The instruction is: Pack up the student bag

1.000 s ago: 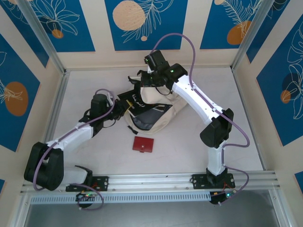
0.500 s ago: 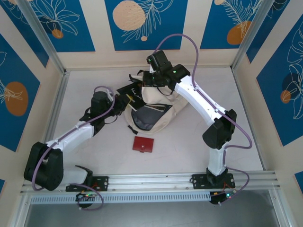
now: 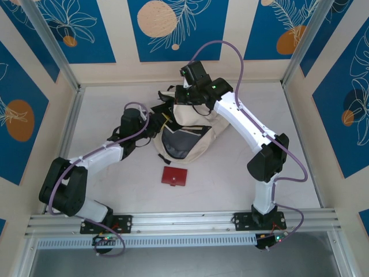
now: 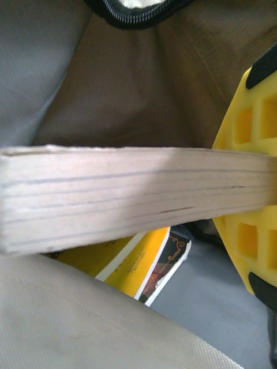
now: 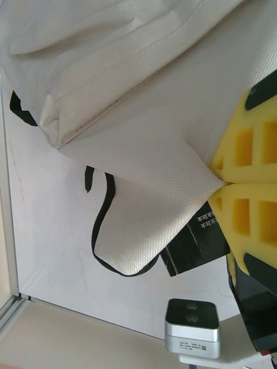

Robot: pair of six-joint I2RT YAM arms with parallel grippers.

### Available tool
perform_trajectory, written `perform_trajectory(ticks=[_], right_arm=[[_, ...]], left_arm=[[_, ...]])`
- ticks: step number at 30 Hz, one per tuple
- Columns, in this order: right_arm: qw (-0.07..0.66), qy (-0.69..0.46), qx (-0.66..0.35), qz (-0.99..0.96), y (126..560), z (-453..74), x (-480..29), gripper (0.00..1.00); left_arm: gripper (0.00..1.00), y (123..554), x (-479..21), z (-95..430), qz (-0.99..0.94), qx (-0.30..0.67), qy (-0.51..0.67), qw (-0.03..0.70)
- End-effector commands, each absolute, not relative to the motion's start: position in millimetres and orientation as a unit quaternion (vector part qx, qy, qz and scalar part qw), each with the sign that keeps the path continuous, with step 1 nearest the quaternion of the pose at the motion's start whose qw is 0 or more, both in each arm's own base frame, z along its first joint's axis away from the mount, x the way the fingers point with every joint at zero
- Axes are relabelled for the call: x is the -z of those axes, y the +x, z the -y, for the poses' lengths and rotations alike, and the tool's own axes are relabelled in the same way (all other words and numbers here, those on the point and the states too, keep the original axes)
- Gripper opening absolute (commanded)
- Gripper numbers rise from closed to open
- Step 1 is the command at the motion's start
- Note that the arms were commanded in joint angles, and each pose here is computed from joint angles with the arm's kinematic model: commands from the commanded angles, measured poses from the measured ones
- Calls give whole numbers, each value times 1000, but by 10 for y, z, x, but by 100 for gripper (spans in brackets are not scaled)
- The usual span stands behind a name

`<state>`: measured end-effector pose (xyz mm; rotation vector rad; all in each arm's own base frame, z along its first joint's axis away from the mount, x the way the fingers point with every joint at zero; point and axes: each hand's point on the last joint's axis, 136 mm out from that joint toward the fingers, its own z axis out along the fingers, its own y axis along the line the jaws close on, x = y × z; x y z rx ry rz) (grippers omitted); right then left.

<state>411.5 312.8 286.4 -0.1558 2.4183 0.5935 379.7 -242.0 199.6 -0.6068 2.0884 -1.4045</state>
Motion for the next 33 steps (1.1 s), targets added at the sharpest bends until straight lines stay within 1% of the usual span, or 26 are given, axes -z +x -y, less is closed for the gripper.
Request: perform_trajectory(ticks=[1, 8, 12, 18, 22, 29, 33], right_arm=[[356, -61, -274, -891, 4035, -3152, -3338, 0], [357, -59, -275, -891, 4045, -3145, -3344, 0], [357, -57, -276, -891, 4049, -3134, -3347, 0], [356, -57, -276, -891, 4046, -3130, -3333, 0], [355, -53, -276, -892, 4056, -3129, -3319, 0], [354, -46, -284, -890, 4063, -3098, -3350, 0], [349, -44, -309, -884, 4051, -3091, -3414, 0]], left_arm=[[0, 3889, -2673, 2443, -723, 567, -191, 344], [0, 3766, -2937, 2409, -708, 583, -177, 357], [0, 3767, -2922, 2409, -706, 587, -183, 351], [0, 3853, -2742, 2440, -711, 581, -199, 343], [0, 3933, -2598, 2564, -723, 566, -203, 340], [0, 4047, -2192, 2715, -762, 499, -243, 333], [2, 4108, -2016, 2788, -777, 465, -262, 335]])
